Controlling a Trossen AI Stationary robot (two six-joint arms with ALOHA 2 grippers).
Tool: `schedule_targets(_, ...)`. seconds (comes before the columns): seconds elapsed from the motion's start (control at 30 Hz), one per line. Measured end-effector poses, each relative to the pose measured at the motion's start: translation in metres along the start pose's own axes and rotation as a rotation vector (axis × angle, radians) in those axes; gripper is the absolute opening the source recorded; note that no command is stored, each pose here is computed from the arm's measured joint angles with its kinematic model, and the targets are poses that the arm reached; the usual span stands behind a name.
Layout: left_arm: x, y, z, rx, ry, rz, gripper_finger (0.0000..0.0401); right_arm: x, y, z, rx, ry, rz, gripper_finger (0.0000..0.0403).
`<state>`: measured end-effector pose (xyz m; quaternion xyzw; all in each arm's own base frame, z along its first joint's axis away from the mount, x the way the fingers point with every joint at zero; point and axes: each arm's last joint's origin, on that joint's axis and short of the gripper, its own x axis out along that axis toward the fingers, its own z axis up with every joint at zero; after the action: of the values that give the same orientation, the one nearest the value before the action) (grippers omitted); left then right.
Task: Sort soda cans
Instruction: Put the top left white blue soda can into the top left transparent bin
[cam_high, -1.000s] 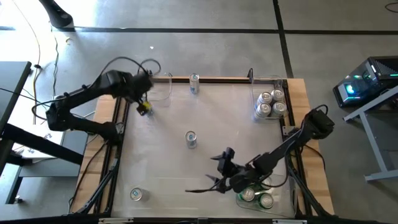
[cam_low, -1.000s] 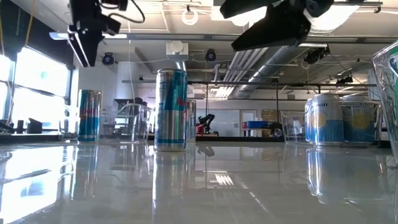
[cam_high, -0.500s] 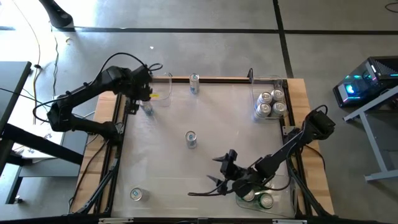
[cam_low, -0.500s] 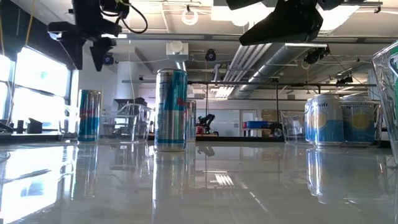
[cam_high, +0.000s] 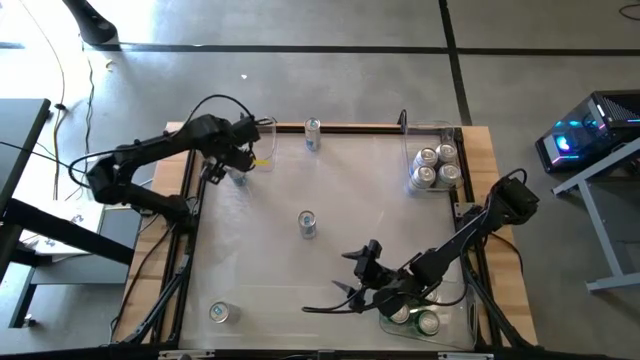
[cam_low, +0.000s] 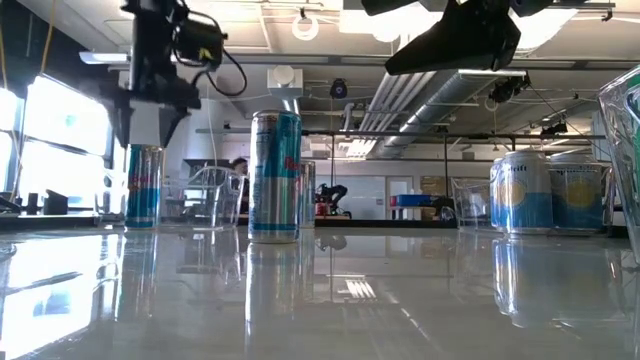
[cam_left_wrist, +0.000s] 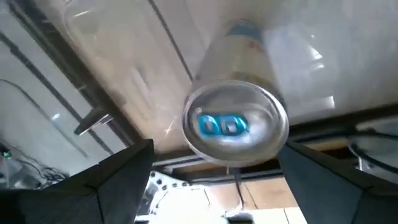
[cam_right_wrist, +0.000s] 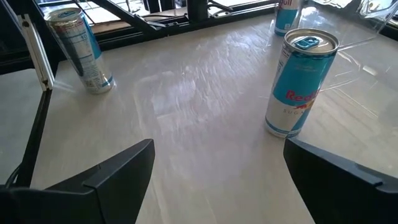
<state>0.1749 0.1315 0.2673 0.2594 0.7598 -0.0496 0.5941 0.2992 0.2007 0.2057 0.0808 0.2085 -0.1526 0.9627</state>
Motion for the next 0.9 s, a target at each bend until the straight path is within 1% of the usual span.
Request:
schedule_targets(0.2,0.021,-0.008,0.006,0.025,0.005,-0.065,0.0335,0.002,-0.002,0.001,0.004,-0.001,-0.008,0.0353)
schedule_targets(0.4,0.029,-0.013,0.01,-0.009,-0.009,-0.088,0.0335,0.003,-0.002,0.001,0.003,-0.002,-0.01,0.0353)
schedule_targets(0.83,0.028,-0.009,0.016,-0.182,-0.05,-0.029,0.0335,0.003,-0.002,0.001,0.003,-0.001,-0.01,0.0353)
schedule_targets(0.9,0.028,-0.008,0.016,-0.189,-0.053,-0.025,0.0335,0.003,-0.002,0.002,0.003,-0.002,-0.01,0.0353)
